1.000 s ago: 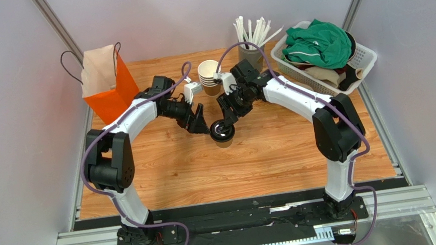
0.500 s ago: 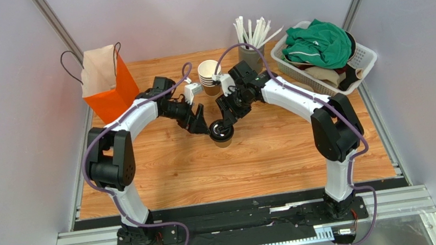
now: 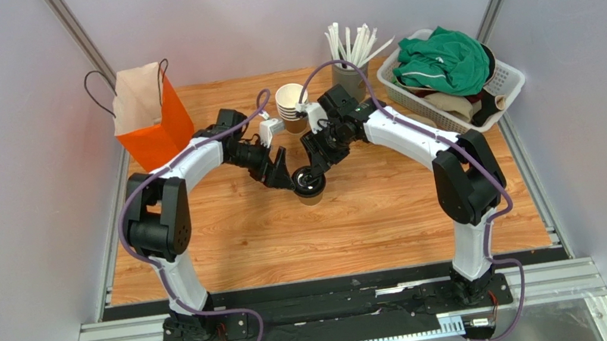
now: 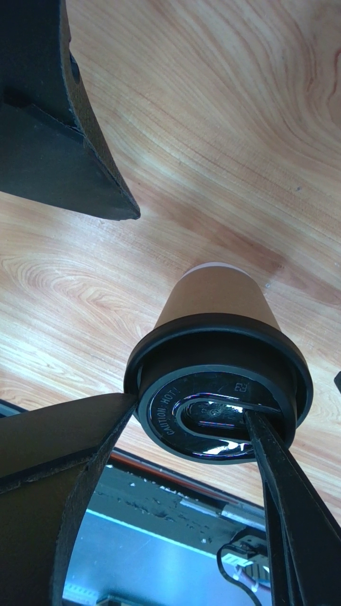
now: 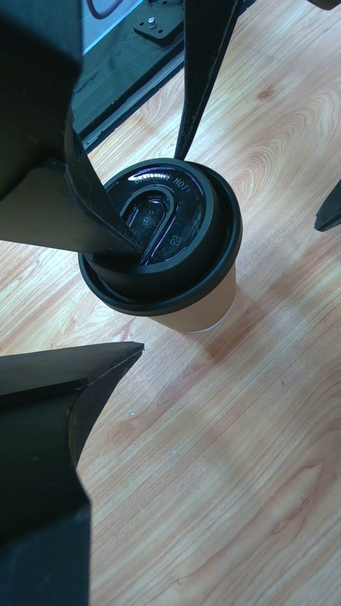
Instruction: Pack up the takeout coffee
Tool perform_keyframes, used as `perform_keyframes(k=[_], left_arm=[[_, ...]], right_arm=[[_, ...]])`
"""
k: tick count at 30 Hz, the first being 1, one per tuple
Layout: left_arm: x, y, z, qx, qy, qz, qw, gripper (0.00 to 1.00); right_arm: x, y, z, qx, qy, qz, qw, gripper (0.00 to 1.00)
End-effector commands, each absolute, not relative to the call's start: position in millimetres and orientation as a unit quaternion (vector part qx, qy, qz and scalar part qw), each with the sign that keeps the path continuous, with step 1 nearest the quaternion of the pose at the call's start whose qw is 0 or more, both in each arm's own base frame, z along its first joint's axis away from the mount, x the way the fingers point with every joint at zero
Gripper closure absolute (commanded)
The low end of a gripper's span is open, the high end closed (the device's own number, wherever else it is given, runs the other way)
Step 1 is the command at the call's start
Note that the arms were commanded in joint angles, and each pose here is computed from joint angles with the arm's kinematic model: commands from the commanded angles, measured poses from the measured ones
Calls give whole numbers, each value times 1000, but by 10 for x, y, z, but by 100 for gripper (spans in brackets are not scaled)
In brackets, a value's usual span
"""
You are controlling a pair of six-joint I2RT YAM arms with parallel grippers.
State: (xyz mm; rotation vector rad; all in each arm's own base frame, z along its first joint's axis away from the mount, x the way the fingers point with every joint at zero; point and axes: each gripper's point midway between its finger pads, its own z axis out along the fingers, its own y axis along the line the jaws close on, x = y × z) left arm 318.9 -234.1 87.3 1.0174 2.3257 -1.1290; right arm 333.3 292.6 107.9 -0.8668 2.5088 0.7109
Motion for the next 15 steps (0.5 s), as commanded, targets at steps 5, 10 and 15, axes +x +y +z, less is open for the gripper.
perform_keyframes(k=[5, 10, 15], left_arm=[[3186, -2359, 704, 352, 832, -400, 152, 4], [3178, -2332, 588, 347, 841, -393, 134, 12], [3160, -2304, 491, 341, 848, -389, 117, 22]], right_arm=[[3397, 2946, 1006, -316, 896, 234, 204, 50], [3372, 2970, 969, -324, 896, 229, 201, 50], [3365, 2967, 950, -326, 896, 224, 201, 50]])
